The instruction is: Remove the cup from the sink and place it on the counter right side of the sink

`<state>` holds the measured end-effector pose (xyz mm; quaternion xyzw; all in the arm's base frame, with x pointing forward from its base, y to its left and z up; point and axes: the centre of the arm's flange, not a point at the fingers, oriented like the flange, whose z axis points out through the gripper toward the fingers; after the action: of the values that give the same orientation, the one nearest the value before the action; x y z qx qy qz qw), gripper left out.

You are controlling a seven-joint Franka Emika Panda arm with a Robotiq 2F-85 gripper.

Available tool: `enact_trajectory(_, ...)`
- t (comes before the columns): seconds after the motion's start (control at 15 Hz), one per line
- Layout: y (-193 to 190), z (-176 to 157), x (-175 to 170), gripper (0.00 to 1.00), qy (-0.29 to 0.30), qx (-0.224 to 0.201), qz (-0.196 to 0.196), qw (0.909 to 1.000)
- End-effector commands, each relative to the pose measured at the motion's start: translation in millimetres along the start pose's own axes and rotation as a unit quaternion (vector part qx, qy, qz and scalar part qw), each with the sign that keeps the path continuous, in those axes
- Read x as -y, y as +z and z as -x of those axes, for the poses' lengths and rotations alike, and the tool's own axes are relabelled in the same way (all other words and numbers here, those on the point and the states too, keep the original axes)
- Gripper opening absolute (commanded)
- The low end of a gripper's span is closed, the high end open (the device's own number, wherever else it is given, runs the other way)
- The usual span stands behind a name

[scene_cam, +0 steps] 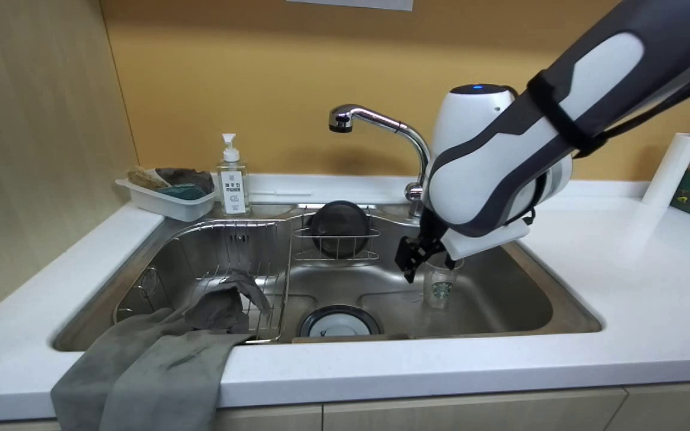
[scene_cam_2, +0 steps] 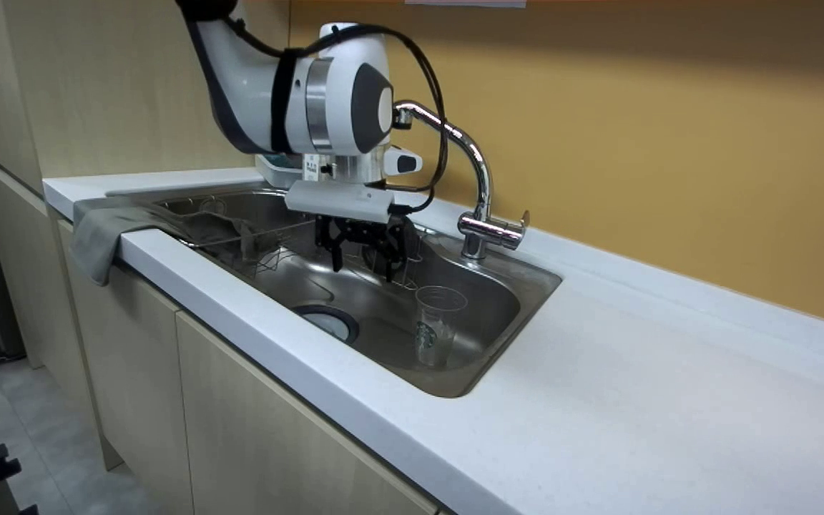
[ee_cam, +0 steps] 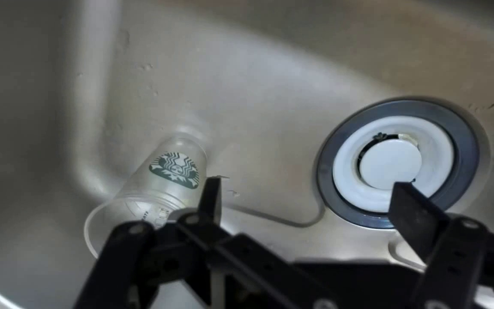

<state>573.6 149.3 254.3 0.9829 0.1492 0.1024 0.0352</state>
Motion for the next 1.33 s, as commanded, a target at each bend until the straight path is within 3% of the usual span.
enact_trajectory(0.0,19.8,-41.9,8.4,1.0,0.007,-0.018,0.004,0.9998)
enact_trajectory(0.27,26.5,-60.8,2.0,1.0,0.012,-0.053,0.035,0.9979)
enact_trajectory(0.33,25.0,-42.5,4.2,1.0,-0.007,-0.032,0.011,0.9994)
enact_trajectory(1.07,26.5,-68.0,-42.6,1.0,0.025,-0.041,0.046,0.9978)
enact_trajectory(1.27,34.3,-68.6,-52.6,1.0,0.029,-0.014,0.046,0.9984)
